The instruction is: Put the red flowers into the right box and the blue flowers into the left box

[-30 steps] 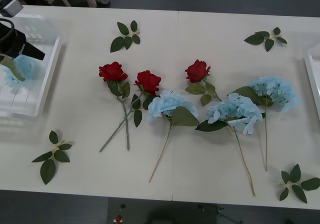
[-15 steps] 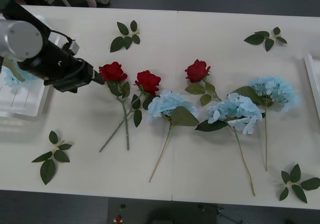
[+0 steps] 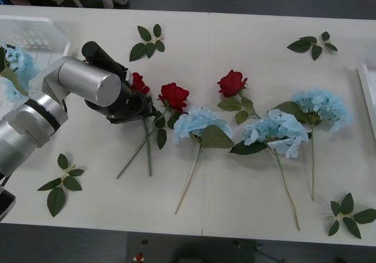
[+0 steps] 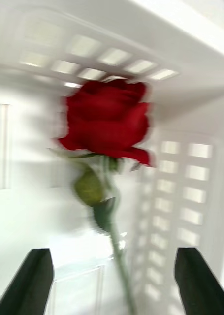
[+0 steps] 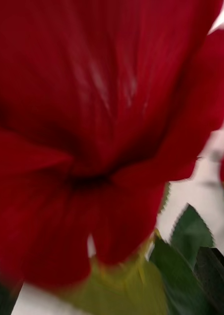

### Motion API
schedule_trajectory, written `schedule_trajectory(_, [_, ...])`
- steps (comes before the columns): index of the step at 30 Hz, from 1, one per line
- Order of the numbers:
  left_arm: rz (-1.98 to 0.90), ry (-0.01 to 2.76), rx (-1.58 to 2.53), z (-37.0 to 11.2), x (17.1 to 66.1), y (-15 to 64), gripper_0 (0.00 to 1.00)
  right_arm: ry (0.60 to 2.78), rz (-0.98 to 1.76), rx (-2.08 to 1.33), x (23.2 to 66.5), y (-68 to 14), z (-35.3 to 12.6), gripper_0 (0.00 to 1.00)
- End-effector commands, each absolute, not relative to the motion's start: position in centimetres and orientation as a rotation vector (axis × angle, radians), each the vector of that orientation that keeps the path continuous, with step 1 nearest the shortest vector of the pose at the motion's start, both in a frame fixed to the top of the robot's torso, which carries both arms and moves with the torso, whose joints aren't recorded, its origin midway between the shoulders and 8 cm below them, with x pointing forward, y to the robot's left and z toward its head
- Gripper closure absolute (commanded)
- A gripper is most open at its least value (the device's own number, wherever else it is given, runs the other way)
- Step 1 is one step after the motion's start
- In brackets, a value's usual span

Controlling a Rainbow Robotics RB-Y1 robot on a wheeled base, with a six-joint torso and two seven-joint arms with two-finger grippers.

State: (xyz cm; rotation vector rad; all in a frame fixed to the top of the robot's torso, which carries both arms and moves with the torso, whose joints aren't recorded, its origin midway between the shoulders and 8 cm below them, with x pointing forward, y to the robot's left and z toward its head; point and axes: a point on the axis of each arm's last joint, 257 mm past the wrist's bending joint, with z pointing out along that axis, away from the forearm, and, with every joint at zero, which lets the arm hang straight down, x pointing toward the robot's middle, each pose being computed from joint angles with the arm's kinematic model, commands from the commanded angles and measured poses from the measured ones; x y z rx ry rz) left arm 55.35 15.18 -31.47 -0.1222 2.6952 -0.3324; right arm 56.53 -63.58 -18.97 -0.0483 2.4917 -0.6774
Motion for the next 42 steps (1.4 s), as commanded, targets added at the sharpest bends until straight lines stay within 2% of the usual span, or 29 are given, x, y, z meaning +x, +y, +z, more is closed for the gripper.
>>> schedule_trajectory(1, [-0.241, 2.604, -0.080, -29.5, 58.4, 15.5, 0.00, 2.552, -0.475, -0.062, 55.3, -60.0, -16.7, 0.06])
schedule_trajectory(5, [-0.215, 2.579, -0.069, -29.5, 59.1, 15.8, 0.00, 2.643, -0.286, 0.011, 52.4, -54.6, -17.4, 0.06])
schedule_trajectory(6, [-0.201, 2.574, -0.057, -29.6, 59.2, 15.7, 0.14, 2.658, -0.259, 0.036, 51.2, -53.0, -17.8, 0.06])
schedule_trajectory(7, [-0.197, 2.572, -0.053, -29.6, 59.2, 15.6, 0.33, 2.658, -0.250, 0.053, 50.5, -51.8, -18.1, 0.06])
schedule_trajectory(9, [-0.156, 2.546, -0.024, -29.2, 59.7, 15.8, 0.79, 2.642, -0.252, 0.124, 48.3, -49.2, -19.7, 0.06])
schedule_trajectory(10, [-0.140, 2.536, -0.013, -29.1, 59.8, 15.8, 0.97, 2.625, -0.256, 0.156, 47.6, -48.5, -20.3, 0.05])
schedule_trajectory(11, [-0.128, 2.530, -0.008, -29.0, 60.0, 15.9, 1.00, 2.611, -0.247, 0.176, 47.1, -47.3, -21.1, 0.06])
schedule_trajectory(18, [-0.095, 2.519, 0.004, -29.0, 60.2, 16.2, 1.00, 2.602, -0.140, 0.322, 45.2, -41.1, -26.3, 0.06])
schedule_trajectory(29, [-0.042, 2.490, 0.022, -28.5, 60.8, 17.1, 1.00, 2.549, -0.082, 0.441, 47.7, -36.5, -31.0, 0.05])
schedule_trajectory(33, [-0.054, 2.408, 0.015, -24.4, 62.6, 18.0, 1.00, 2.535, -0.070, 0.443, 48.4, -36.2, -31.9, 0.06])
schedule_trajectory(36, [-0.181, 2.371, 0.035, -19.3, 62.8, 17.1, 1.00, 2.528, -0.059, 0.461, 48.8, -36.5, -32.4, 0.07])
schedule_trajectory(38, [-0.308, 2.330, 0.100, -15.0, 62.3, 15.4, 1.00, 2.530, -0.059, 0.468, 48.9, -36.6, -32.8, 0.27])
schedule_trajectory(41, [-0.479, 2.232, 0.264, -8.3, 60.3, 12.3, 1.00, 2.527, -0.061, 0.472, 49.2, -36.9, -32.9, 0.67])
schedule_trajectory(42, [-0.495, 2.206, 0.314, -7.1, 59.8, 11.6, 1.00, 2.527, -0.063, 0.473, 49.2, -36.9, -32.8, 0.74])
